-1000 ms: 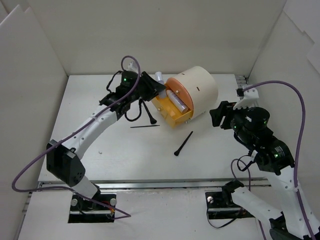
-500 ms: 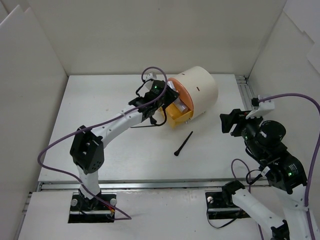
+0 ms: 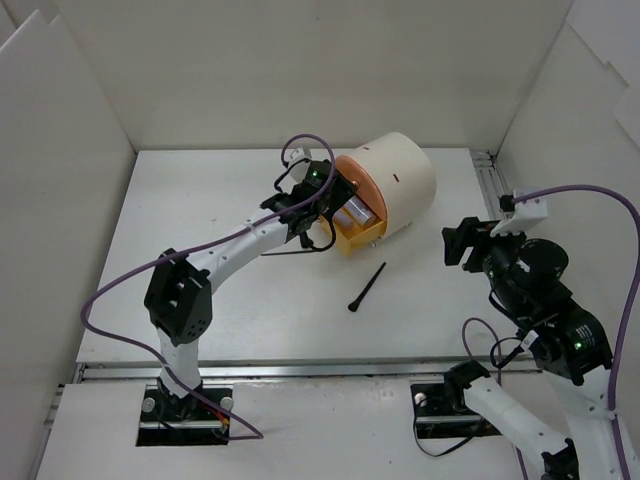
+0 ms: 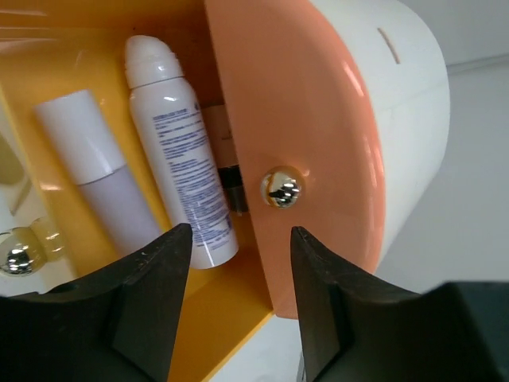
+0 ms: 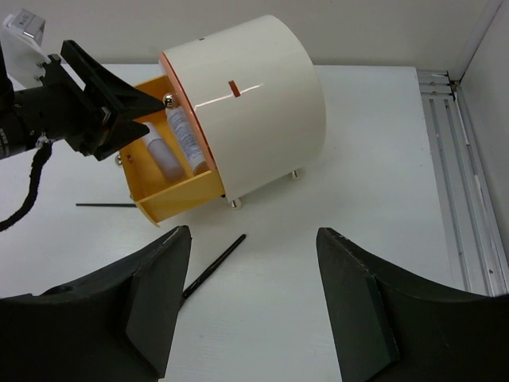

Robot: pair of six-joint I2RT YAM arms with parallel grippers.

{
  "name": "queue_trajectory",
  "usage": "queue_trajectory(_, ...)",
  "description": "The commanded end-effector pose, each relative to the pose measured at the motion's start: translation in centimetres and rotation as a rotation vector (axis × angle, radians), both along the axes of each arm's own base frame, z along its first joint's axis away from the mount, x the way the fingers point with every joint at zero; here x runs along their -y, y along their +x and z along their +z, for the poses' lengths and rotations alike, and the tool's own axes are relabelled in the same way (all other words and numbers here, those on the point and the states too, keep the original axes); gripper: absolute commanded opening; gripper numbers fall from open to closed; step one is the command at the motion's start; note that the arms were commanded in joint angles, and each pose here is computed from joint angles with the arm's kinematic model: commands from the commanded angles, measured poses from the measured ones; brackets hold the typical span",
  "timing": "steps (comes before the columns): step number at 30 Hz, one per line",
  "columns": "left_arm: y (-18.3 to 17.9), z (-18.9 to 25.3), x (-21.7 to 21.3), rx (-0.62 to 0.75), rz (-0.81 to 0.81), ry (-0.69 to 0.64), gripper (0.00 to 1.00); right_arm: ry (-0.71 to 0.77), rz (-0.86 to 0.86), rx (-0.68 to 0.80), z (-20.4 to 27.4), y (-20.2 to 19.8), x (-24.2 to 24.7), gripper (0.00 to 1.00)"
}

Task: Organize the makeup

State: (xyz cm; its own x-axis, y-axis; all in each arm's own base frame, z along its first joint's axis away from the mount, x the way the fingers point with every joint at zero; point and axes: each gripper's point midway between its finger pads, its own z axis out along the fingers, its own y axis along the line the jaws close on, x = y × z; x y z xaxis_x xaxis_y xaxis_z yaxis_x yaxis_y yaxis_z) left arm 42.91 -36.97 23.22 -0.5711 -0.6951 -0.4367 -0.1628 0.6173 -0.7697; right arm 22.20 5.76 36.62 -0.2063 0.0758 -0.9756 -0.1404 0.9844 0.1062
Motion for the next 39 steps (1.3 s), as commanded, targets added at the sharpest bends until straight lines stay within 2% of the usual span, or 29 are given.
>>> queue_trajectory(1, 0.1, 7.3, 0.9, 0.126, -0.022, -0.108, 0.49, -0.011, -0.025, 0.029, 1.4, 1.6, 0.0, 0.62)
queue_trajectory(5, -0.3, 8.7, 0.8, 0.157, -0.043, -0.113, 0.52, -0.047, -0.052, 0.022, 1.8, 2.6, 0.2, 0.62)
queue_trajectory(8, -1.0, 11.8, -0.1, 0.238, -0.072, -0.082, 0.52, -0.088, -0.069, -0.016, 1.7, 5.0, -0.2, 0.63)
queue_trajectory(11, -1.5, 13.8, -3.0, 0.299, -0.076, -0.005, 0.40, -0.119, -0.076, -0.030, 2.4, 8.0, -0.9, 0.60)
queue_trajectory(12, -2.2, 15.0, -4.1, 0.323, -0.094, -0.005, 0.37, -0.112, -0.076, -0.005, 4.0, 8.7, -1.2, 0.60)
queue_trajectory(13, -2.4, 15.1, -4.9, 0.336, -0.110, 0.019, 0.29, -0.120, -0.078, -0.008, 4.3, 9.6, -1.3, 0.60)
queue_trajectory(14, -2.2, 13.8, -6.4, 0.314, -0.104, 0.047, 0.25, -0.139, -0.070, -0.045, 3.4, 11.4, -2.1, 0.60)
queue_trajectory(15, -3.1, 14.7, -7.4, 0.334, -0.127, 0.039, 0.22, -0.122, -0.074, -0.017, 5.1, 12.3, -2.2, 0.60)
queue_trajectory(16, -3.2, 14.3, -8.3, 0.333, -0.134, 0.055, 0.12, -0.116, -0.066, -0.020, 5.4, 13.2, -2.4, 0.59)
queue_trajectory(17, -3.4, 13.3, -10.3, 0.333, -0.123, 0.099, 0.08, -0.121, -0.062, -0.056, 4.3, 15.1, -3.0, 0.57)
queue_trajectory(19, -4.1, 12.1, -11.2, 0.325, -0.173, 0.121, 0.02, -0.084, -0.068, -0.042, 5.6, 17.0, -2.6, 0.56)
queue_trajectory(20, -4.2, 10.1, -11.9, 0.298, -0.187, 0.146, 0.00, -0.084, -0.062, -0.078, 4.3, 19.0, -3.0, 0.56)
queue_trajectory(21, -4.3, 9.7, -12.7, 0.305, -0.205, 0.153, 0.00, -0.066, -0.063, -0.057, 5.4, 19.9, -2.8, 0.53)
queue_trajectory(23, -4.3, 7.4, -13.2, 0.289, -0.242, 0.162, 0.00, -0.033, -0.078, -0.100, 3.9, 22.8, -2.0, 0.48)
queue_trajectory(25, -4.1, 5.7, -13.4, 0.276, -0.298, 0.172, 0.00, 0.002, -0.092, -0.081, 5.0, 24.4, -1.2, 0.41)
queue_trajectory(28, -3.7, 2.7, -13.0, 0.234, -0.373, 0.208, 0.00, 0.044, -0.084, -0.081, 5.1, 26.5, -0.5, 0.25)
queue_trajectory(29, -3.0, 1.6, -13.1, 0.214, -0.382, 0.221, 0.00, 0.059, -0.078, -0.103, 4.1, 27.4, -0.5, 0.14)
queue_trajectory(31, -2.8, 0.7, -12.4, 0.219, -0.436, 0.237, 0.00, 0.086, -0.088, -0.114, 3.6, 28.5, 1.1, 0.04)
queue_trajectory(33, -2.0, -0.5, -11.6, 0.207, -0.480, 0.238, 0.00, 0.106, -0.101, -0.146, 1.9, 29.7, 2.2, 0.00)
queue_trajectory(38, 0.1, -2.8, -10.0, 0.199, -0.533, 0.233, 0.00, 0.098, -0.099, -0.201, -1.7, 31.7, 2.8, 0.00)
queue_trajectory(39, 0.4, -2.9, -9.8, 0.200, -0.534, 0.230, 0.00, 0.103, -0.125, -0.208, -2.3, 32.0, 4.5, 0.00)
